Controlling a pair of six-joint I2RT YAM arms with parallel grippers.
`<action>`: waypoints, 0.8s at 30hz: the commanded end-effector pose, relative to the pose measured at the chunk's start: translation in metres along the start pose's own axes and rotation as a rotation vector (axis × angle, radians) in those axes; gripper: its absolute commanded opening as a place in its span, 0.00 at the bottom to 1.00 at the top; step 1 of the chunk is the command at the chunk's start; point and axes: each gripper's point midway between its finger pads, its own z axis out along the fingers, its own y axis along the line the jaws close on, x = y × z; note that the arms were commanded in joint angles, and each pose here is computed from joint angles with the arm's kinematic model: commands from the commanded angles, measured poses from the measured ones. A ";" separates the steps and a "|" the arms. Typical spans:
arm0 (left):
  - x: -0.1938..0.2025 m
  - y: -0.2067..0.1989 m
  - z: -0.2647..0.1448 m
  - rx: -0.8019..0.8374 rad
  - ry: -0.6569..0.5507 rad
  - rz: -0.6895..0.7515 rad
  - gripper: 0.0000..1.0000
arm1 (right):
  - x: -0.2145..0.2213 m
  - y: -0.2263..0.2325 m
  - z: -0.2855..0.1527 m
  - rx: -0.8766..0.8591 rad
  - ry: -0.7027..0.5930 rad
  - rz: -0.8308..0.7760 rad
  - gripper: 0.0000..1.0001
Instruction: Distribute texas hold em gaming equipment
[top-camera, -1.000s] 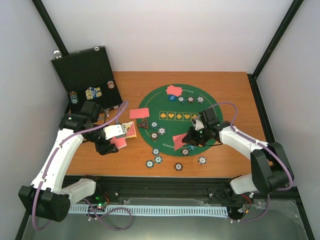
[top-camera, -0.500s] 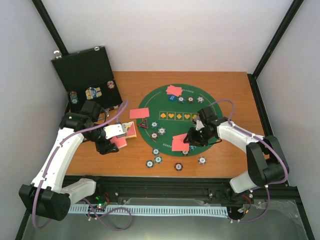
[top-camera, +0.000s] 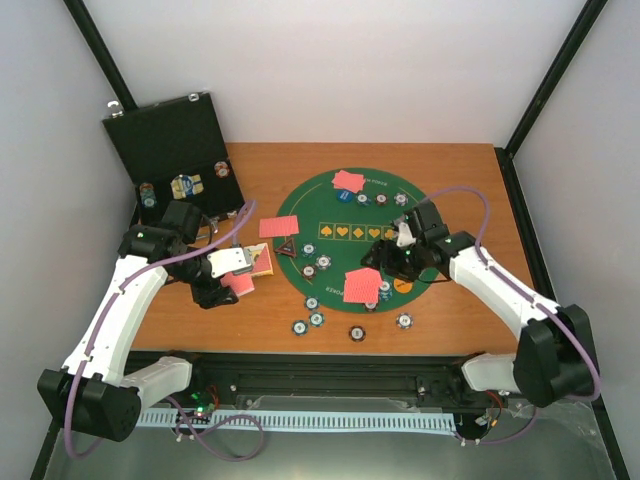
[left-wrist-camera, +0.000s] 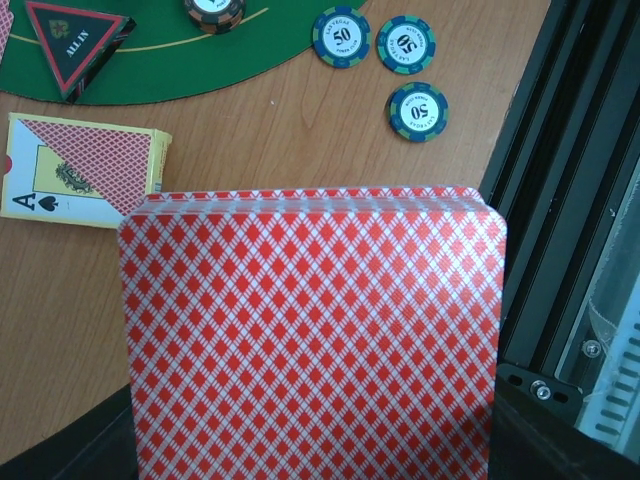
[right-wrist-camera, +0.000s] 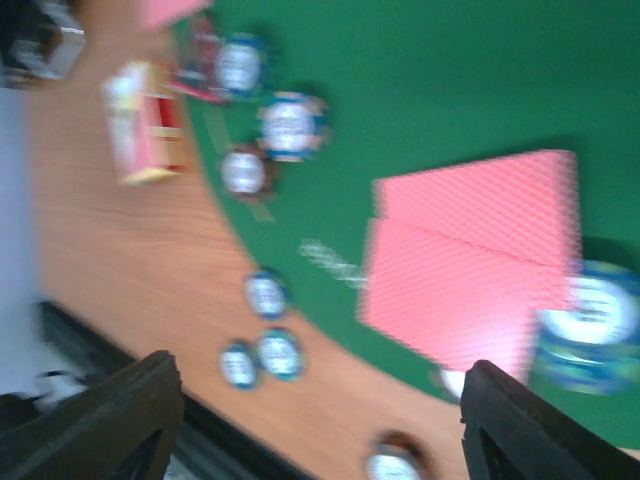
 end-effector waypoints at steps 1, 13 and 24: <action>-0.015 -0.001 -0.011 -0.012 -0.067 0.035 0.28 | -0.001 0.103 -0.021 -0.316 -0.027 -0.109 0.79; -0.015 -0.001 -0.008 -0.004 -0.068 0.022 0.28 | 0.067 0.241 0.004 -0.627 0.104 -0.278 0.86; -0.015 -0.003 -0.009 0.001 -0.072 0.016 0.28 | 0.104 0.288 0.039 -0.707 0.216 -0.318 0.86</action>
